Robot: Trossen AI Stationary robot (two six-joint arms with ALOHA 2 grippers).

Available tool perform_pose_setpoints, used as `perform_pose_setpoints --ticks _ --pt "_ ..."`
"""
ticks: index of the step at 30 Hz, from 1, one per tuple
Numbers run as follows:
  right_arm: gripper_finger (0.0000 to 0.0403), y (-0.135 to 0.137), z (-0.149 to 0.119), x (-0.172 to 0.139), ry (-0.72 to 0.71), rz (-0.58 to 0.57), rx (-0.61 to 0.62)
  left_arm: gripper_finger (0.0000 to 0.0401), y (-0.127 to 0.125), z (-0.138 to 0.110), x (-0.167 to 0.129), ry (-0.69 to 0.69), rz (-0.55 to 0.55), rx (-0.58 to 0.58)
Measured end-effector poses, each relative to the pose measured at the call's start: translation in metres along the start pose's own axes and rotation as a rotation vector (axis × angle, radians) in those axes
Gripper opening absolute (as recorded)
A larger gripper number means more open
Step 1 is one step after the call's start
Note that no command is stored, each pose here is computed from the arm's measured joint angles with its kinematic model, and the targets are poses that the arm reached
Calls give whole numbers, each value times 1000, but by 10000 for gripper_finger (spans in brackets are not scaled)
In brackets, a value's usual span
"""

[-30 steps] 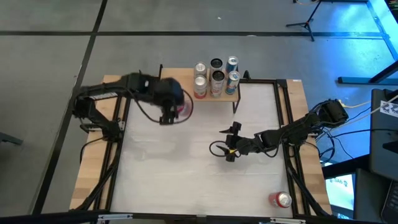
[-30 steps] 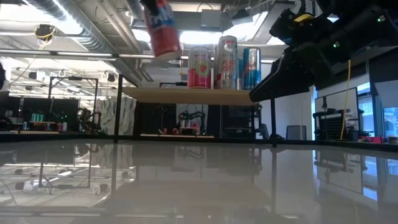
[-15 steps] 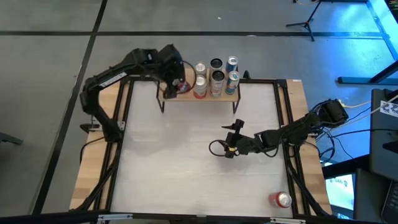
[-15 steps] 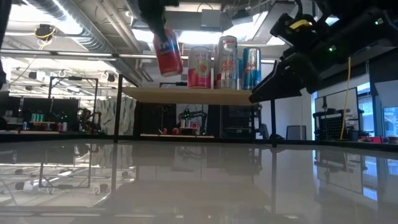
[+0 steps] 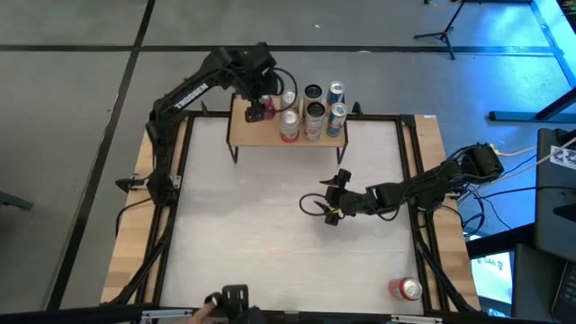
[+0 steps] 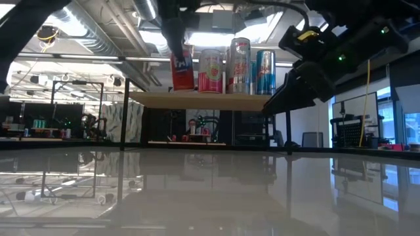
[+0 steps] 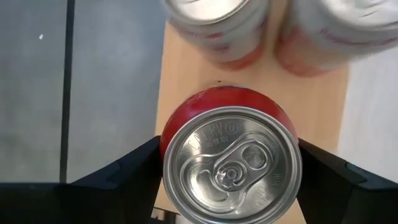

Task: Place canned beverage on shelf
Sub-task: Put the left red soda can on the shelf

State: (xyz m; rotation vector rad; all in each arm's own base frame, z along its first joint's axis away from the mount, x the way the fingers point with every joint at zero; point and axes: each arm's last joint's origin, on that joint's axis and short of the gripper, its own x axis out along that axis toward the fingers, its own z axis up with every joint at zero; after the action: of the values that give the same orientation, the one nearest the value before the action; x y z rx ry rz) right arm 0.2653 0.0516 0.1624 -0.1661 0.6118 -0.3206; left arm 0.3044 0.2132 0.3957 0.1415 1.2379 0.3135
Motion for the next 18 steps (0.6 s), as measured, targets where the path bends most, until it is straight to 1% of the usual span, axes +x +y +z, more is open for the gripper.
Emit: perform_pose_setpoints --ticks 4,7,11,18 --pt "321 0 0 0 0 1 3 284 11 -5 8 27 -12 21" --pt "321 0 0 0 0 1 23 284 16 -8 10 4 -56 43" --pt "321 0 0 0 1 12 30 284 17 -8 10 -33 -101 62" --pt "321 1 0 0 2 22 43 284 18 -9 15 -32 -112 70"
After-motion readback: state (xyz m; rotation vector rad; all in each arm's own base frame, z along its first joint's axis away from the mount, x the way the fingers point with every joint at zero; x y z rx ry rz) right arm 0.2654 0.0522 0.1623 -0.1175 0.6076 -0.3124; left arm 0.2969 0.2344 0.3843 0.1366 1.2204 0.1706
